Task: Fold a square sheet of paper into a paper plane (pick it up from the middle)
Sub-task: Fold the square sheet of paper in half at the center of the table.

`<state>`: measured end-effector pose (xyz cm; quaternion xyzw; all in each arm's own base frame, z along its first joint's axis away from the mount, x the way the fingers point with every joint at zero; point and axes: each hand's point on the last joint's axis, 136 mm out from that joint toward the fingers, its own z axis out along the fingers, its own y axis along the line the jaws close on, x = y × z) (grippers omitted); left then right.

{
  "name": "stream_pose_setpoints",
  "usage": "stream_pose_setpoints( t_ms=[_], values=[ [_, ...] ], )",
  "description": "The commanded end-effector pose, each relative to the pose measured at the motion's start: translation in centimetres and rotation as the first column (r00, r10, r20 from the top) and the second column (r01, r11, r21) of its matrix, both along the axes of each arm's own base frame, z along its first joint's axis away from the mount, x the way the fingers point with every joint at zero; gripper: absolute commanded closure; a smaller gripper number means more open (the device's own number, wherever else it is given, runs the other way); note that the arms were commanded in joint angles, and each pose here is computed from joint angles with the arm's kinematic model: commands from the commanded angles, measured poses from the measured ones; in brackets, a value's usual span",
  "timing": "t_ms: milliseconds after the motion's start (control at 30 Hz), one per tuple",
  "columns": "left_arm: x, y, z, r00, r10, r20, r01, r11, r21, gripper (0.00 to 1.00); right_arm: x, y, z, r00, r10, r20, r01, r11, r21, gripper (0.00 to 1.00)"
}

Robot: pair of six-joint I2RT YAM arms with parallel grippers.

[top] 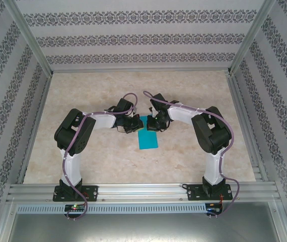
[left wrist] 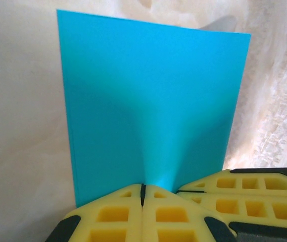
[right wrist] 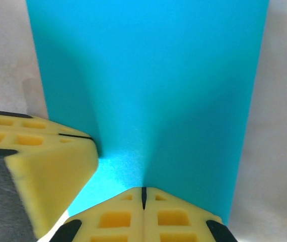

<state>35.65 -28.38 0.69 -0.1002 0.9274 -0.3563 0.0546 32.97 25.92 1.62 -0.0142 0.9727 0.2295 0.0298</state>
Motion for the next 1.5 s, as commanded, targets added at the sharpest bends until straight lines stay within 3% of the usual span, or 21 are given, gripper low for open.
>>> stream_pose_setpoints(
  t_ms=[0, 267, 400, 567, 733, 900, 1200, 1467],
  values=[
    [-10.0, 7.8, -10.6, 0.928, 0.1, -0.358, 0.055, 0.916, 0.398, 1.0, -0.8, -2.6, -0.9, 1.0, -0.006, -0.027, 0.005, 0.999, -0.05, 1.0],
    [-10.2, 8.0, -10.8, 0.927, 0.094, -0.364, 0.065, 0.914, 0.401, 1.0, -1.1, -6.9, -0.7, 0.995, -0.096, -0.024, 0.095, 0.994, -0.049, 1.0],
    [-9.6, 7.8, -10.4, 0.935, 0.085, -0.345, 0.064, 0.915, 0.399, 1.0, -0.4, -7.4, 2.0, 0.992, -0.114, 0.055, 0.115, 0.993, -0.02, 1.0],
    [-9.6, 7.7, -10.3, 0.935, 0.077, -0.346, 0.071, 0.916, 0.395, 1.0, 0.7, -4.1, 5.0, 0.988, -0.079, 0.129, 0.066, 0.993, 0.098, 1.0],
    [-9.9, 7.9, -10.5, 0.933, 0.078, -0.351, 0.073, 0.915, 0.396, 1.0, 0.9, 0.4, 4.2, 0.995, -0.009, 0.102, -0.01, 0.982, 0.188, 1.0],
    [-10.0, 7.9, -10.5, 0.932, 0.077, -0.354, 0.074, 0.916, 0.395, 1.0, 1.6, 1.7, 3.1, 0.995, 0.011, 0.096, -0.032, 0.975, 0.219, 1.0],
    [-10.7, 8.4, -11.1, 0.924, 0.085, -0.372, 0.082, 0.907, 0.412, 1.0, 0.9, -0.9, -0.8, 0.998, -0.044, 0.033, 0.038, 0.987, 0.159, 1.0],
    [-11.5, 8.9, -11.6, 0.914, 0.08, -0.399, 0.104, 0.901, 0.42, 1.0, -0.1, -6.3, -1.5, 0.991, -0.131, 0.025, 0.127, 0.986, 0.111, 1.0]
  ],
)
